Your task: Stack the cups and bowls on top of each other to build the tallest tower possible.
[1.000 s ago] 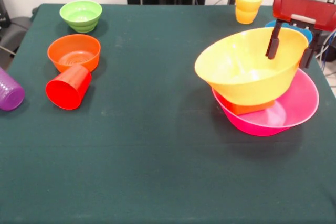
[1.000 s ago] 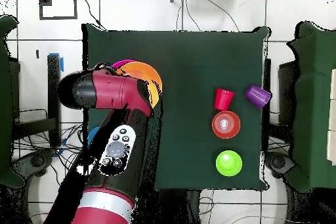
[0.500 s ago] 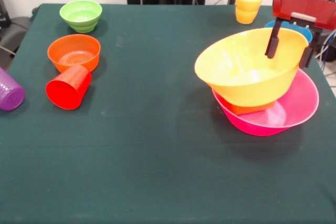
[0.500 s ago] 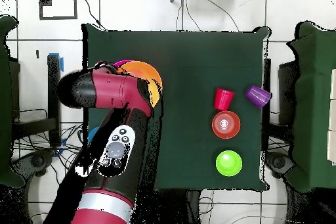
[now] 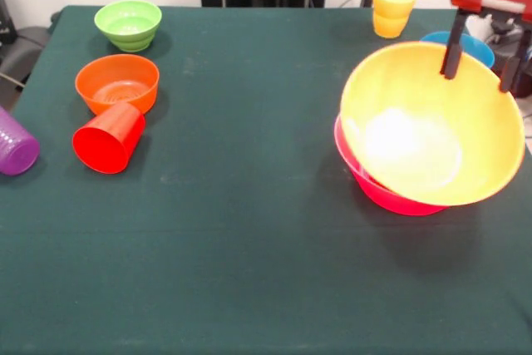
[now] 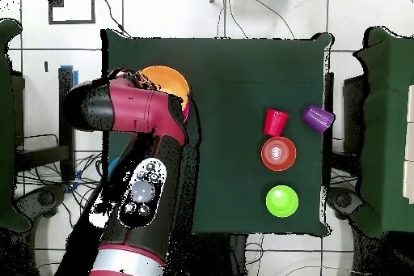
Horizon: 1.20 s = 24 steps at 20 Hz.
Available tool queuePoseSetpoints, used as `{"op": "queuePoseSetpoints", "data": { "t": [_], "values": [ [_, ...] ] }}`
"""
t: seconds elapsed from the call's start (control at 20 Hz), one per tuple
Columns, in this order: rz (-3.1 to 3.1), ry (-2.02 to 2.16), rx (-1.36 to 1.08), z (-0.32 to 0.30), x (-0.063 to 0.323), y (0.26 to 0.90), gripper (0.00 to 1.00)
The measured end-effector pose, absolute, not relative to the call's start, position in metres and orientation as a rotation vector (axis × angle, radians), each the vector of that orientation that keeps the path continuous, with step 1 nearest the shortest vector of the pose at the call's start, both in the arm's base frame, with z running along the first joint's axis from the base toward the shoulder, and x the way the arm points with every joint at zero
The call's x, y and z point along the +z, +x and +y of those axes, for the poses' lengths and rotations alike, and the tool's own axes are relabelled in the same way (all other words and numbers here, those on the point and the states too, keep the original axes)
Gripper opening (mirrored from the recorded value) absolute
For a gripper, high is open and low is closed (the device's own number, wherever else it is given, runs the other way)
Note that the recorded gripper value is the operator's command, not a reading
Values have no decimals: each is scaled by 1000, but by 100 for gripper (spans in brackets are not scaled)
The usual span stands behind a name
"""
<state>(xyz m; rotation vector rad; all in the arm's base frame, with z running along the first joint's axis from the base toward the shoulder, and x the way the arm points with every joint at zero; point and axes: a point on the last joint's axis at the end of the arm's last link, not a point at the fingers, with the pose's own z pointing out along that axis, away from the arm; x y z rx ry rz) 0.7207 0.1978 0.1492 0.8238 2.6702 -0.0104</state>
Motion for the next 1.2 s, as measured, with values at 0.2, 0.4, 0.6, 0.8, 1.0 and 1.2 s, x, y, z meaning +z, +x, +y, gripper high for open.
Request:
{"op": "queuePoseSetpoints", "data": {
  "t": [0.2, 0.4, 0.6, 0.8, 1.0, 1.2],
  "values": [
    [2633, 847, 48, 204, 176, 729, 100],
    [2595, 858, 91, 207, 202, 738, 100],
    [2578, 859, 108, 207, 215, 741, 100],
    [2560, 865, 121, 203, 230, 744, 100],
    [2560, 899, 129, 187, 242, 747, 100],
    [2547, 949, 148, 162, 251, 754, 100]
  ]
}}
